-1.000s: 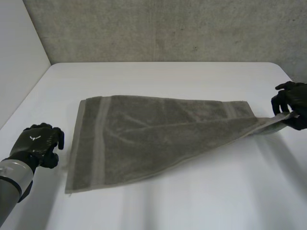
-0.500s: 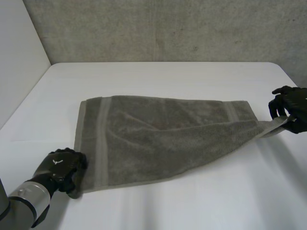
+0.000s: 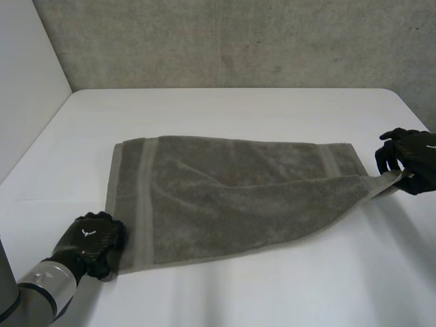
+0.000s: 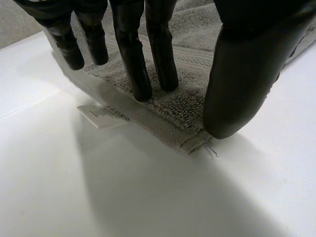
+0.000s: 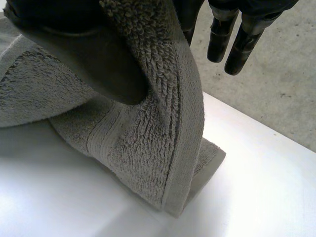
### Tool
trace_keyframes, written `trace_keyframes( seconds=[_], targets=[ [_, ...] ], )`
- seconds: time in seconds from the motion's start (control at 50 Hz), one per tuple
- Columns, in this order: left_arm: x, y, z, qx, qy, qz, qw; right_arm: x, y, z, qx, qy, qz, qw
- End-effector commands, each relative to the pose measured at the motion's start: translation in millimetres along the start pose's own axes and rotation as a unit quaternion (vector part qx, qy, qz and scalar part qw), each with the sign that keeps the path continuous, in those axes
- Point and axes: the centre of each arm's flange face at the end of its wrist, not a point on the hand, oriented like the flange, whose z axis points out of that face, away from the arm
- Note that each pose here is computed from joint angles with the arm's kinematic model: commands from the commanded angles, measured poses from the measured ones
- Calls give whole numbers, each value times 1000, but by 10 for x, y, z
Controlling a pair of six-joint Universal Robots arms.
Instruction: Fold the towel.
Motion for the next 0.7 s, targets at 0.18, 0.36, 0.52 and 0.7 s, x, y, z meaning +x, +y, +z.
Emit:
trace_keyframes(
  seconds=[0.18,0.36,0.52,0.7],
  targets=[
    [10,85,77,-3,1,1,1000,2,5,-1,0,0,0,1000],
    [19,132,108,-11,3,0,1000,3,5,0,1,0,-2,1000],
    [7,95,114,-3,-1,2,1000,2,4,0,1,-1,-2,1000],
    [-24,29,106,9,-15,6,1000,2,4,0,1,-1,-2,1000]
  ],
)
